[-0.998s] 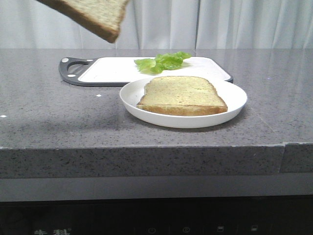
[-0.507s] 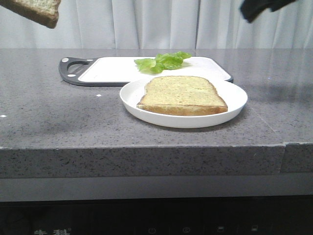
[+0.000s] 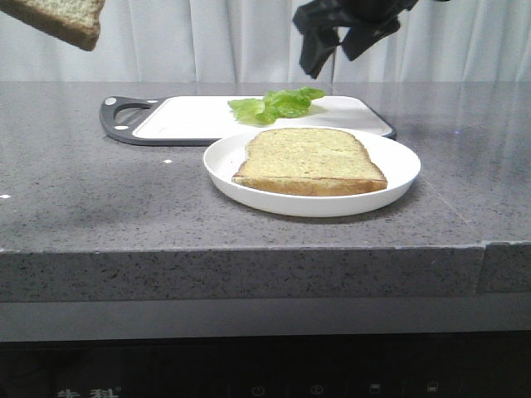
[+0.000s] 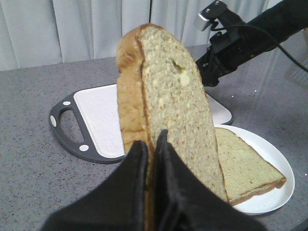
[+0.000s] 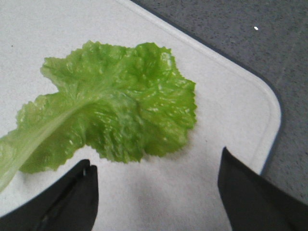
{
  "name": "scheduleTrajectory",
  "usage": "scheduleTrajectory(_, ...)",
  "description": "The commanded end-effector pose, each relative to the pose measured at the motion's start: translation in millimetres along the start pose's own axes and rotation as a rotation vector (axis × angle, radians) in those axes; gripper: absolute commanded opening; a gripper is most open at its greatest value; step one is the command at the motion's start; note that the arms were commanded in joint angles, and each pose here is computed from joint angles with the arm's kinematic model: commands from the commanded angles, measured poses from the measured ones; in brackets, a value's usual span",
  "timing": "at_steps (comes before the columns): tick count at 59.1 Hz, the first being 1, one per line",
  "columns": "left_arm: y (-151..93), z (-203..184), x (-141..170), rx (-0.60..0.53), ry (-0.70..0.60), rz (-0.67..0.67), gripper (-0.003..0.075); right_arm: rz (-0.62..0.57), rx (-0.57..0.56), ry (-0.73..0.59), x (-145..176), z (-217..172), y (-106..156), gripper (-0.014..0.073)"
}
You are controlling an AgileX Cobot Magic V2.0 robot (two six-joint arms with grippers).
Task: Left arm grabs bread, right arm adds lettuce
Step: 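Move the right gripper down to the lettuce leaf on the cutting board, then grasp the green lettuce leaf with the right gripper and lift it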
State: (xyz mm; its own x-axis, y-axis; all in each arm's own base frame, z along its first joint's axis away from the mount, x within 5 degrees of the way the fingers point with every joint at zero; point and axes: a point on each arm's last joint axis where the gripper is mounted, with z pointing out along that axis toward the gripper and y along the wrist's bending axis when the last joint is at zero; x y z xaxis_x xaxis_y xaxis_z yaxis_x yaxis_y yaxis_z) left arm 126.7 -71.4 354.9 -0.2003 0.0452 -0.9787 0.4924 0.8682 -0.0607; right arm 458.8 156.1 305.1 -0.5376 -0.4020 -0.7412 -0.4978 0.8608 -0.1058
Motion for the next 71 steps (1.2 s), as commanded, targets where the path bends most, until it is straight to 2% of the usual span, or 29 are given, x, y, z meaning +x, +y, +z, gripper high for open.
scheduleTrajectory(1, 0, -4, -17, -0.005, -0.117, -0.020, -0.0021, -0.039, 0.022, -0.122, -33, -24, 0, 0.0537)
scheduleTrajectory(26, 0, -4, -16, -0.006, -0.107, -0.021, -0.0021, -0.044, 0.008, -0.088, -29, 15, 2, 0.0521)
scheduleTrajectory(31, 0, -4, -16, -0.006, -0.107, -0.021, -0.0021, -0.043, 0.011, -0.096, -29, 16, 1, 0.0447)
scheduleTrajectory(42, 0, -4, -16, -0.006, -0.107, -0.021, -0.0021, -0.043, 0.011, -0.096, -29, 16, 1, 0.0134)
scheduleTrajectory(51, 0, -4, -16, -0.006, -0.107, -0.021, -0.0021, -0.044, 0.008, -0.087, -29, 15, 2, -0.0027)
scheduleTrajectory(61, 0, -4, -16, -0.004, -0.107, -0.027, -0.0021, -0.046, 0.006, -0.092, -34, 0, 2, -0.0057)
scheduleTrajectory(71, 0, -4, -16, -0.003, -0.108, -0.034, -0.0021, 0.006, -0.028, -0.140, -48, -37, 6, -0.0057)
